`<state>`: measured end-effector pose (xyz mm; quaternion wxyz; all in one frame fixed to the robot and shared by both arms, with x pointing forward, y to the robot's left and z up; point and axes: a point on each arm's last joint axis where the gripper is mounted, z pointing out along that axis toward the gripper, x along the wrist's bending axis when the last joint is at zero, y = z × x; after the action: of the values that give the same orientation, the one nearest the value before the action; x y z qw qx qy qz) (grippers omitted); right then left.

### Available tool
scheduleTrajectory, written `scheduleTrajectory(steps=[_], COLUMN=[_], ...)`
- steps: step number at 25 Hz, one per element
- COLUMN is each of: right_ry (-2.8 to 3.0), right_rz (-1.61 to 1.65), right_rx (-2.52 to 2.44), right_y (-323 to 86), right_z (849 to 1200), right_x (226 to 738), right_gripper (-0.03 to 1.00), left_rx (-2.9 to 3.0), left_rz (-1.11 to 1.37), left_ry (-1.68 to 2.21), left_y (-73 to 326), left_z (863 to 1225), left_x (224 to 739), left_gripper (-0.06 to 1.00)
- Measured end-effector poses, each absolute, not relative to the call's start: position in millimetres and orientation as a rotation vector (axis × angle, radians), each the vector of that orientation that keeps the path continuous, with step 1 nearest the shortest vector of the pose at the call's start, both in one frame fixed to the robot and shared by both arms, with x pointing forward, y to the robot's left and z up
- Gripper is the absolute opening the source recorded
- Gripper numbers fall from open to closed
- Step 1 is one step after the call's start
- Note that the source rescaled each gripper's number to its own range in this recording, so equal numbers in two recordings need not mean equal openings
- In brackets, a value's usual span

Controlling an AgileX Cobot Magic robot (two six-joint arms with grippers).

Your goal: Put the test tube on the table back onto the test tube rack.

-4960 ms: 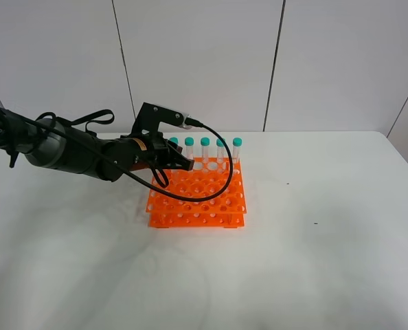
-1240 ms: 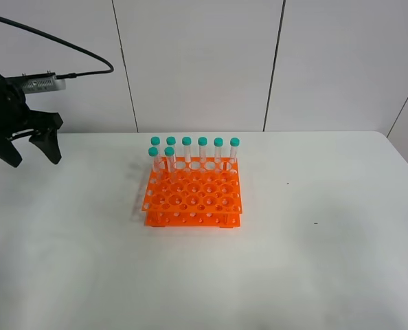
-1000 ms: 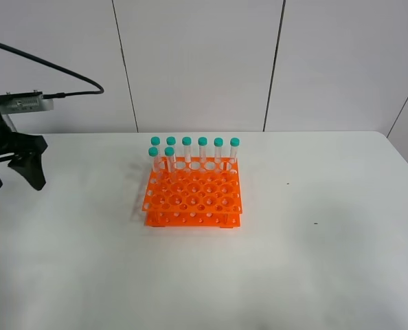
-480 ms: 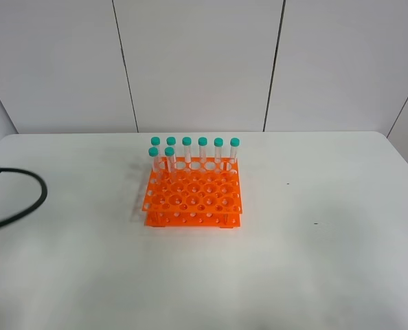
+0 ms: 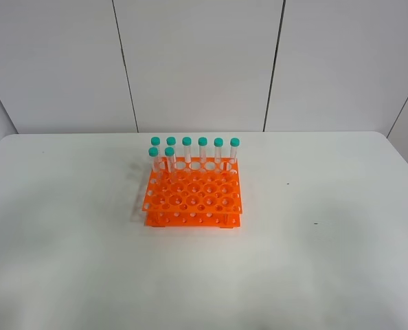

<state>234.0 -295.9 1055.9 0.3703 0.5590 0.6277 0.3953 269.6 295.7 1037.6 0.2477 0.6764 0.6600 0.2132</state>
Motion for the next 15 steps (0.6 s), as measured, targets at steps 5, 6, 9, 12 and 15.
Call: scheduleTrajectory(steps=[5,6,9,12,15], right_ry=[1.610,1.610,1.610,1.610,1.610], right_rz=[1.014,1.014,1.014,1.014,1.014], right_rx=[1.434,1.434,1.434,1.434,1.434], right_y=[-295.9,-295.9,-295.9,-295.9,-295.9], right_z=[1055.9,1055.9,1055.9,1055.9,1055.9], right_x=[234.0,234.0,234.0,234.0,234.0], right_gripper=[1.00,1.00,1.00,1.00,1.00], left_rx=[1.807,1.810,1.833,1.847,1.837], left_rz=[0.636,0.637,0.628,0.621,0.626], left_ry=[1.752,1.741,1.697,1.678,1.691], left_y=[295.3,295.2,294.4,294.0,294.3], left_z=[1039.3,1039.4,1039.6,1039.6,1039.6], left_x=[260.3,259.4,258.0,257.9,258.0], left_gripper=[0.99,0.99,0.99,0.99,0.99])
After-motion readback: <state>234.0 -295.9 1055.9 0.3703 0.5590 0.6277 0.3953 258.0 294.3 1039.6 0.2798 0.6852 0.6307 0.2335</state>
